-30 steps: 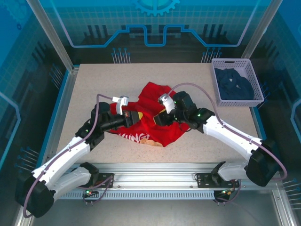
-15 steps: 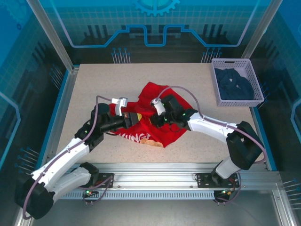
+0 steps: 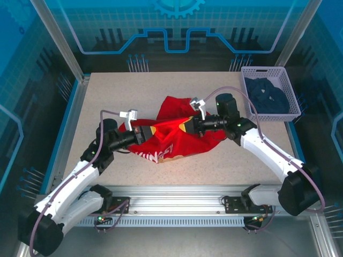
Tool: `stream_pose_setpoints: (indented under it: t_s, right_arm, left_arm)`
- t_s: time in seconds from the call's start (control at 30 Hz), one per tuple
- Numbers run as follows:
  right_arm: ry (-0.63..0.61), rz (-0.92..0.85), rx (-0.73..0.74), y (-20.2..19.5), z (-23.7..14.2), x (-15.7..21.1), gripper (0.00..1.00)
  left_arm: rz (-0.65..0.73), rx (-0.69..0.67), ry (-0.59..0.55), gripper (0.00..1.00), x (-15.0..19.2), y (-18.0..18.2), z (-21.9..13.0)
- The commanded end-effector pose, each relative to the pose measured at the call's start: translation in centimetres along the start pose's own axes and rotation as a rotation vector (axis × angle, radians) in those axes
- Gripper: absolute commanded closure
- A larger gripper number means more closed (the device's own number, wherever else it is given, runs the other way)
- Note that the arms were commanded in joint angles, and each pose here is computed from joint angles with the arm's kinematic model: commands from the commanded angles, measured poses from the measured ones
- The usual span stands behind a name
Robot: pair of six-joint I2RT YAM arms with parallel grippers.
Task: Fold the inside-out t-shirt
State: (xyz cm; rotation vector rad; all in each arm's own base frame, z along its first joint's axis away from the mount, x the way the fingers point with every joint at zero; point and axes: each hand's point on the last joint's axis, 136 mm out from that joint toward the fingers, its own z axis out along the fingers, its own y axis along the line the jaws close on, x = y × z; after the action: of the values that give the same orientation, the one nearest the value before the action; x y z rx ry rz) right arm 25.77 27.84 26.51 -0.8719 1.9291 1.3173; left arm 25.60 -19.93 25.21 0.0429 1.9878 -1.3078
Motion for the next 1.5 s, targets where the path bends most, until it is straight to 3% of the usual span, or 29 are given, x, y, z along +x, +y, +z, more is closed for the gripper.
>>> stream_pose_setpoints:
  t_s: [0.0, 0.1, 0.2, 0.4, 0.57, 0.7, 0.83, 0.93, 1.07, 1.17, 1.33, 1.47]
  right_arm:
    - [0.018, -0.007, -0.032, 0.2, -0.5, 0.3, 1.00]
    - [0.073, 0.004, 0.022, -1.2, -0.1, 1.8, 1.00]
    - [0.117, 0.015, 0.160, -3.7, -0.2, 3.1, 1.00]
    - [0.185, 0.061, 0.417, -7.9, -1.0, 4.9, 1.00]
    - [0.211, 0.036, 0.526, -8.9, -1.2, 5.0, 1.00]
    - [0.235, 0.011, 0.709, -9.9, -2.6, 4.1, 0.86]
    - [0.169, -0.142, 0.635, -6.7, -1.9, 2.1, 0.66]
    - [0.133, -0.246, 0.521, -3.8, -1.1, 1.4, 0.59]
    - [0.150, -0.360, 0.423, -1.4, 0.7, 1.9, 0.51]
    - [0.184, -0.419, 0.347, -0.4, 2.4, 2.8, 0.38]
    - [0.172, -0.437, 0.215, 1.1, 4.5, 2.7, 0.31]
    - [0.176, -0.413, 0.241, 0.0, 5.4, 2.4, 0.34]
  left_arm:
    - [-0.008, 0.139, 0.000, 1.00, -0.1, -2.1, -0.3]
    - [0.009, 0.337, -0.041, 1.00, -0.9, -5.8, -1.3]
    - [0.005, 0.419, -0.038, 1.00, -1.5, -7.9, -1.9]
    - [-0.003, 0.345, -0.052, 1.00, -2.5, -7.6, -1.8]
    - [-0.003, 0.305, -0.049, 1.00, -2.6, -7.3, -1.8]
    - [0.007, 0.258, -0.021, 1.00, -2.0, -6.6, -1.5]
    - [0.055, 0.195, 0.009, 1.00, -1.3, -6.0, -1.0]
    - [0.066, 0.200, 0.024, 1.00, -1.1, -6.2, -0.8]
    - [0.078, 0.208, 0.040, 1.00, -0.9, -6.4, -0.6]
    - [0.084, 0.214, 0.048, 1.00, -0.8, -6.6, -0.6]
    - [0.089, 0.208, 0.059, 1.00, -0.5, -6.6, -0.7]
    - [0.090, 0.206, 0.060, 1.00, -0.2, -6.5, -0.8]
